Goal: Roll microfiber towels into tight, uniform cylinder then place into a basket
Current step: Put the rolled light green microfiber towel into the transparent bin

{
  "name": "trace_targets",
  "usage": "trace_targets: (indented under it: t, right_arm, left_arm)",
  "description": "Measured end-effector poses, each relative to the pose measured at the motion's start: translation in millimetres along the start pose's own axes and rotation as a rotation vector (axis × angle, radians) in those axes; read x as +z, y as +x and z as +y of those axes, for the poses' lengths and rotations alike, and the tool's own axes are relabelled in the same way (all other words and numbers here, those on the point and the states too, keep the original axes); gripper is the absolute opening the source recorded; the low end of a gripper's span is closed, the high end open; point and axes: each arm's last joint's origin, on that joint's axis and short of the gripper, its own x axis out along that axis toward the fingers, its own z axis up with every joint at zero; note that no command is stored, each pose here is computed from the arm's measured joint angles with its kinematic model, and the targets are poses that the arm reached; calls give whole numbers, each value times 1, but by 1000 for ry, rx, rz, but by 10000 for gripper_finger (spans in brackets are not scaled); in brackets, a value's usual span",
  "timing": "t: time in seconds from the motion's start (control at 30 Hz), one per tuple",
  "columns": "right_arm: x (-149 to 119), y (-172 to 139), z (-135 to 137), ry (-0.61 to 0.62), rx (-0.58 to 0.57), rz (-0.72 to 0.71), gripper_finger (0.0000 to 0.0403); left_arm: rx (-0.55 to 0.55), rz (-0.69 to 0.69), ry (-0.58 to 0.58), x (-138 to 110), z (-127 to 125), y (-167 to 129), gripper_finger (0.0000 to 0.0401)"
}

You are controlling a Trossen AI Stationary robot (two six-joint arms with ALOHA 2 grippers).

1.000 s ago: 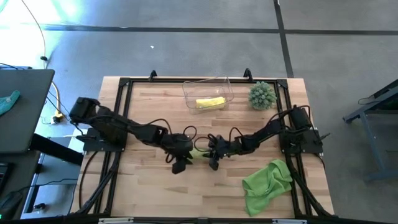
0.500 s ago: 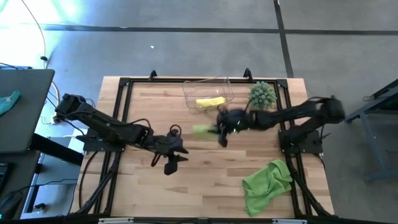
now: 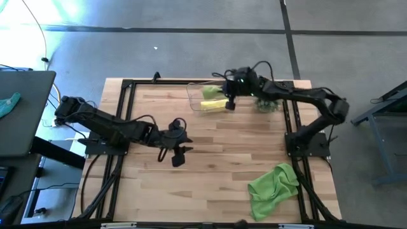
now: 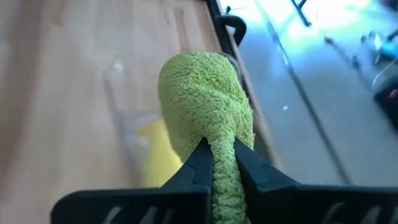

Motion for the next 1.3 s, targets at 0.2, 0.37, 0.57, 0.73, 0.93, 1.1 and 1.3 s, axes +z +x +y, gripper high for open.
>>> trace_targets:
  t: [0.2, 0.37, 0.57, 0.73, 0.93, 1.1, 1.3]
  right_arm:
    - [-28, 52, -21, -199, 24, 42, 4]
    - [-50, 85, -30, -191, 3, 64, 3]
    - [-55, 99, -31, -266, -20, 52, 3]
    - [-69, 105, -23, -302, 55, 140, 3]
    - [-75, 105, -20, -233, 87, 187, 3]
    - [-78, 104, -18, -93, 94, 221, 20]
    - [-80, 103, -16, -42, 139, 230, 57]
  left_arm:
    - [48, 26, -23, 1, 14, 3, 135]
    - [86, 38, -47, 3, 26, 6, 135]
    - [122, 42, -70, 5, 39, 8, 135]
    - [148, 44, -82, 7, 49, 9, 135]
    - [166, 45, -99, 8, 56, 10, 135]
    - [170, 48, -100, 8, 57, 10, 135]
    - [170, 50, -93, 8, 57, 10, 135]
